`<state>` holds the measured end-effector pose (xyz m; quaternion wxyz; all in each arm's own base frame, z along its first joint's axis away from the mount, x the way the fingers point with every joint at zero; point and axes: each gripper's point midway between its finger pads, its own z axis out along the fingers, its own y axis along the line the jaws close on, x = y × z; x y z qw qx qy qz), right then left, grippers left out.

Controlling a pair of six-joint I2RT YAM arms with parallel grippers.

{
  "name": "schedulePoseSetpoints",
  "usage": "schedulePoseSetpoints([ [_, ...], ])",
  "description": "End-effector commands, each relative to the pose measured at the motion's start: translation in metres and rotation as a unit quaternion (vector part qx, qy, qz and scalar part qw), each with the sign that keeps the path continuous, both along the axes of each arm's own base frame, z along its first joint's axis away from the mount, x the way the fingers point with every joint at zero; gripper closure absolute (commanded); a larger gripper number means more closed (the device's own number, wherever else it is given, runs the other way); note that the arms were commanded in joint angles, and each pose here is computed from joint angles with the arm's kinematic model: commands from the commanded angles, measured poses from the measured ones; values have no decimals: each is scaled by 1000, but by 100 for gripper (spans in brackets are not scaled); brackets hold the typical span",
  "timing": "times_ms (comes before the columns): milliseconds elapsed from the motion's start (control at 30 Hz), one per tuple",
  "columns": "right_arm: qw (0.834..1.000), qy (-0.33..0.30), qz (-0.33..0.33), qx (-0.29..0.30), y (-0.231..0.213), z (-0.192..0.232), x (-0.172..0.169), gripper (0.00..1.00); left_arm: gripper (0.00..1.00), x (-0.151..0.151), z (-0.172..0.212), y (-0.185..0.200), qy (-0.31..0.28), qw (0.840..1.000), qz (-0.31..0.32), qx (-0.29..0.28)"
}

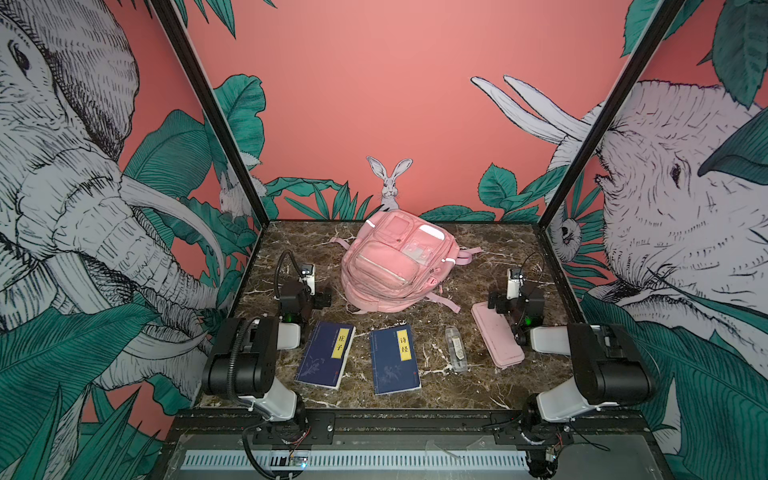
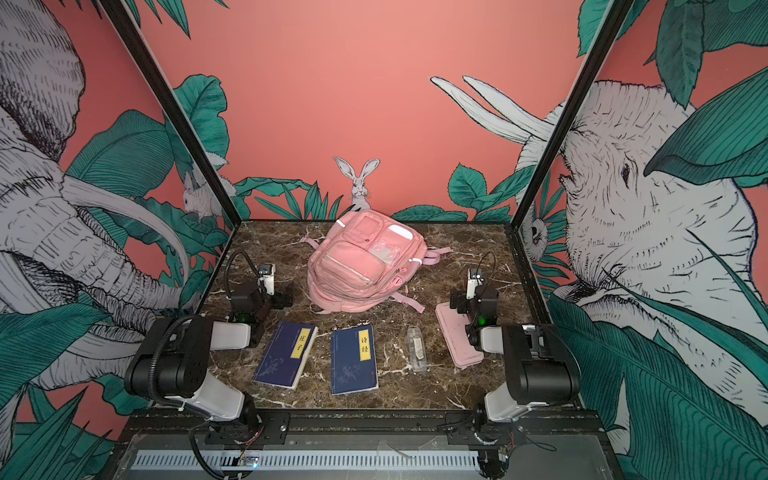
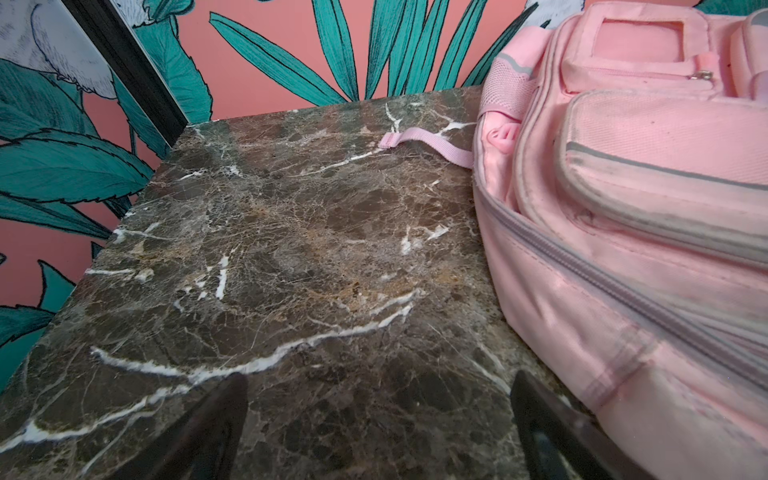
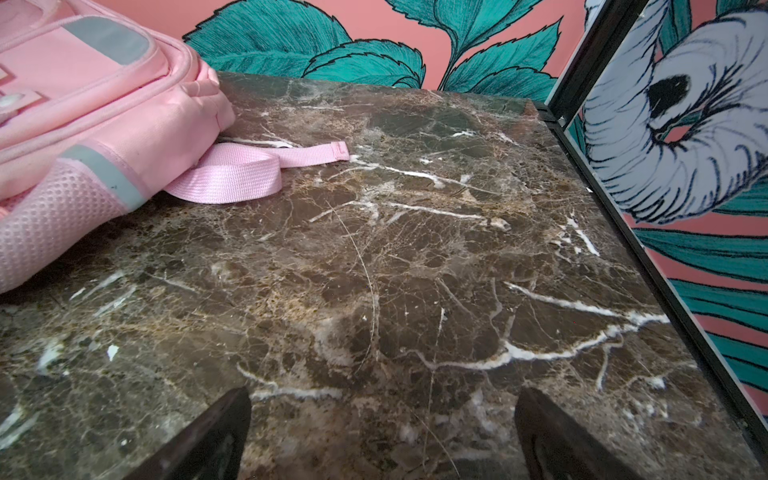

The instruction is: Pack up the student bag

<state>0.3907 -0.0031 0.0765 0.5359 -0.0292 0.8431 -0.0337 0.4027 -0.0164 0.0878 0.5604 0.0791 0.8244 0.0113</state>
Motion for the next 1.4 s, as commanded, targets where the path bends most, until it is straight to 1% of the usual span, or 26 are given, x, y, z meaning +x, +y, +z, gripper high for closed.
schedulePoseSetpoints([
  [0, 1000, -23, -1, -3, -2, 14, 8, 3, 1, 1, 7, 4, -15, 1000, 8, 3],
  [100, 1000, -24, -1, -3, -2, 14, 8, 3, 1, 0, 9, 10, -19, 1000, 24, 2],
  [233, 999, -38, -6, -7, -1, 19, 7, 3, 1, -12, 23, 28, -50, 995, 82, 0],
  [300, 999, -39, -28, -24, -4, 30, 3, 2, 1, -21, 35, 32, -66, 993, 101, 7],
  [400, 993, -10, -103, -48, -23, 48, -3, 2, 1, -29, 57, 32, -45, 990, 133, 20],
  [467, 984, -13, -169, -52, -40, 67, -6, 2, 1, -31, 75, 32, -57, 987, 150, -6],
  [533, 969, 2, -242, -46, -56, 83, -10, 2, 1, -33, 91, 29, -66, 984, 159, -50],
  [600, 954, 30, -297, -35, -67, 95, -15, 2, 1, -32, 100, 25, -50, 981, 168, -81],
  [667, 943, 62, -328, -19, -69, 107, -18, 2, 1, -31, 109, 21, -27, 975, 187, -113],
  [700, 935, 77, -346, -11, -71, 113, -21, 2, 1, -28, 112, 12, -16, 977, 173, -124],
  [733, 931, 94, -352, -4, -69, 115, -23, 2, 1, -24, 118, 4, -16, 977, 162, -135],
  [767, 935, 100, -340, 3, -64, 114, -18, 2, 1, -23, 119, -2, -5, 976, 155, -150],
  [833, 947, 99, -305, 17, -47, 113, -11, 2, 1, -18, 127, -25, 12, 977, 114, -178],
  [867, 953, 90, -290, 17, -38, 114, -8, 2, 1, -17, 129, -34, 22, 977, 100, -185],
  [933, 968, 77, -239, 12, -16, 118, -1, 2, 1, -15, 132, -48, 53, 975, 86, -197],
  [1000, 984, 79, -155, 25, 19, 117, 5, 2, 1, -14, 134, -64, 89, 974, 64, -199],
  [1033, 991, 82, -101, 39, 39, 114, 8, 2, 1, -14, 134, -71, 106, 972, 56, -202],
  [1067, 994, 81, -37, 65, 62, 112, 10, 2, 1, -14, 132, -80, 126, 968, 45, -211],
  [1100, 993, 83, -2, 85, 77, 108, 9, 2, 1, -15, 128, -89, 148, 962, 34, -226],
  [1133, 992, 84, 13, 96, 85, 106, 8, 2, 1, -16, 125, -96, 165, 956, 25, -242],
  [1233, 987, 97, 56, 115, 107, 94, 5, 2, 6, -21, 108, -122, 214, 933, 5, -289],
  [1300, 979, 109, 104, 135, 130, 86, 1, 2, 9, -27, 101, -143, 237, 921, -9, -309],
  [1367, 971, 124, 143, 148, 152, 77, -4, 8, 13, -32, 97, -166, 248, 910, -25, -331],
])
